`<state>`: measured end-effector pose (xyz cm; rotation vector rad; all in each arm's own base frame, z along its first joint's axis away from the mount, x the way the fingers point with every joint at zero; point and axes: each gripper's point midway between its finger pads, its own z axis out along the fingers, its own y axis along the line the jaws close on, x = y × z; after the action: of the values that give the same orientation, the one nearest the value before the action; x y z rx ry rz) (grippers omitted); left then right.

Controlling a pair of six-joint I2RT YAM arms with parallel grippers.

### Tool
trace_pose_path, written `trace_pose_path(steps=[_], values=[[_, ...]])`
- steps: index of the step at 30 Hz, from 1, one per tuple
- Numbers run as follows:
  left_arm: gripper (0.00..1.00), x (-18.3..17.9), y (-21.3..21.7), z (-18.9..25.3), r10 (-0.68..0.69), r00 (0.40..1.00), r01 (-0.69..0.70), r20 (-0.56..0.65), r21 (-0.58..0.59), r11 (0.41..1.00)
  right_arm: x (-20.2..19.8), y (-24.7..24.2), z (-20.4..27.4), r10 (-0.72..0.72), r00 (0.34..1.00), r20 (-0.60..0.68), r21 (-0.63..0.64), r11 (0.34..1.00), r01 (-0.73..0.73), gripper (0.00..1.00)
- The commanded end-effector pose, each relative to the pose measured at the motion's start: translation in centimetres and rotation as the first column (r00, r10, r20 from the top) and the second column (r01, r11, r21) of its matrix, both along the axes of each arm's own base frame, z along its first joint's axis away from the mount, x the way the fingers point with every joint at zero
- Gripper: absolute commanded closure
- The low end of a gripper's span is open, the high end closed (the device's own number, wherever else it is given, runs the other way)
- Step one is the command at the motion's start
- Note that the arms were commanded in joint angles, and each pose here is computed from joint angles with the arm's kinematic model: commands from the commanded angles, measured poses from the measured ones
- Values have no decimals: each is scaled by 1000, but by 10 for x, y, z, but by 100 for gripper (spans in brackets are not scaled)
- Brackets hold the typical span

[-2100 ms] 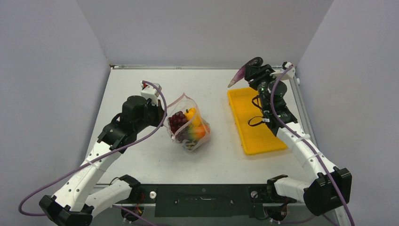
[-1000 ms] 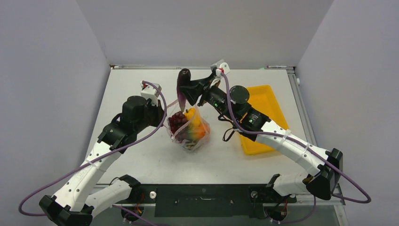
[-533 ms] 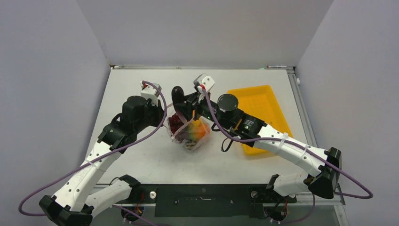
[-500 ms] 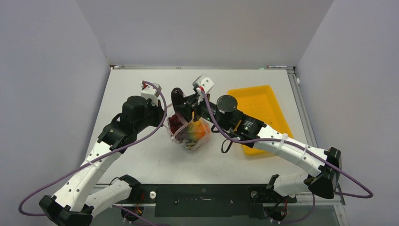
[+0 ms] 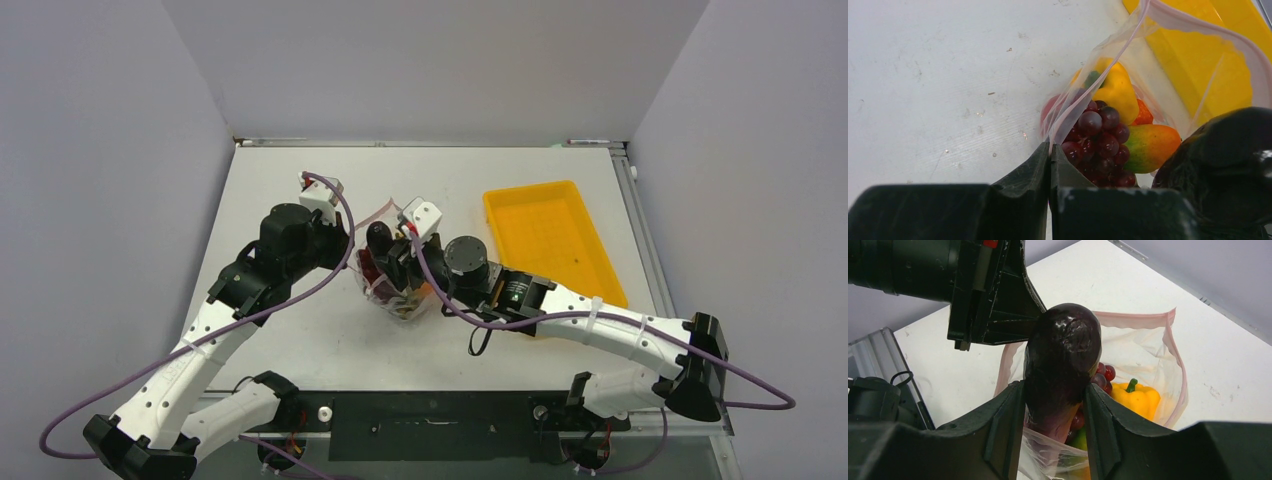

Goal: Place the food in the zip-top bag and seal the zipper
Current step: Place the fake vegetable in the zipper food storage bag.

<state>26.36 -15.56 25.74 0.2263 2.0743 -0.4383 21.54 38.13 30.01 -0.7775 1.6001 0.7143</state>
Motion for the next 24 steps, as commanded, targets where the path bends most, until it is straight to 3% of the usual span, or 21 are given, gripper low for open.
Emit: trace_pose_path(steps=[1, 3, 13, 19, 24], values=[[100, 7, 0, 15, 11, 998, -9, 59, -24, 1000, -3, -11, 14, -41, 999, 13, 37, 999, 40, 85], [100, 7, 0, 14, 12, 998, -11, 55, -22, 1000, -3, -11, 7, -48, 999, 6, 20, 999, 48, 82], [100, 7, -1, 12, 10, 999, -9, 51, -20, 1000, 0, -15, 11, -85, 996, 18, 18, 996, 85, 41], [100, 8, -1, 12, 9, 999, -8, 48, -20, 1000, 4, -17, 30, -111, 993, 43, 50, 993, 109, 33], [100, 7, -2, 12, 8, 999, -7, 48, -21, 1000, 8, -13, 51, -125, 991, 50, 90, 989, 120, 35]])
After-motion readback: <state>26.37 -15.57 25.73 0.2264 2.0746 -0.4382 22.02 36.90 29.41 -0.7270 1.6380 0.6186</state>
